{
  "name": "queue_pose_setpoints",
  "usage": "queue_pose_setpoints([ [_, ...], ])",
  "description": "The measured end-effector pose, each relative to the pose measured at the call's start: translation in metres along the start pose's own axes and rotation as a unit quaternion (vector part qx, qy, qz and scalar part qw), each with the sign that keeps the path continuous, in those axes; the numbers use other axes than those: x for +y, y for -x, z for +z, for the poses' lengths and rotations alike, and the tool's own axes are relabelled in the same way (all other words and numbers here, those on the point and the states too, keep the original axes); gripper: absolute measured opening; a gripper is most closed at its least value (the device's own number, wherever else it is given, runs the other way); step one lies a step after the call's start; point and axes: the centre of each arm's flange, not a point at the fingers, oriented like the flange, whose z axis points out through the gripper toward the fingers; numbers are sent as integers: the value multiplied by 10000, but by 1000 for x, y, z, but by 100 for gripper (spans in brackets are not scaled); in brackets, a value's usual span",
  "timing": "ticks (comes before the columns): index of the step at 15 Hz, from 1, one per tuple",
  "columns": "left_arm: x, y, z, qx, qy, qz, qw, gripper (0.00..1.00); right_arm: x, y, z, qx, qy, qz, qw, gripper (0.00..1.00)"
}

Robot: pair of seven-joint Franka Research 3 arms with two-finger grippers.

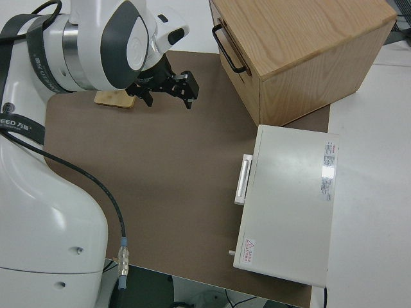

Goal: Pick gray plate from table and place it on lower plate rack with left arm
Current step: 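Move the left gripper down to the rim of the gray plate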

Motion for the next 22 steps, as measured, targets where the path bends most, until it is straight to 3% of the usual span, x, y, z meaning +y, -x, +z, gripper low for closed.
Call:
queue_pose_setpoints([
  [7, 2, 8, 30, -379, -29, 15, 9993, 100, 0, 0, 0, 0, 0, 0, 10000, 99],
  [14, 2, 11, 37, -420, -36, 13, 9991, 100, 0, 0, 0, 0, 0, 0, 10000, 99],
  [19, 1, 21, 75, -261, -46, 19, 9996, 100, 0, 0, 0, 0, 0, 0, 10000, 99],
  [22, -3, 34, 100, -283, -52, 249, 9993, 100, 0, 0, 0, 0, 0, 0, 10000, 99],
])
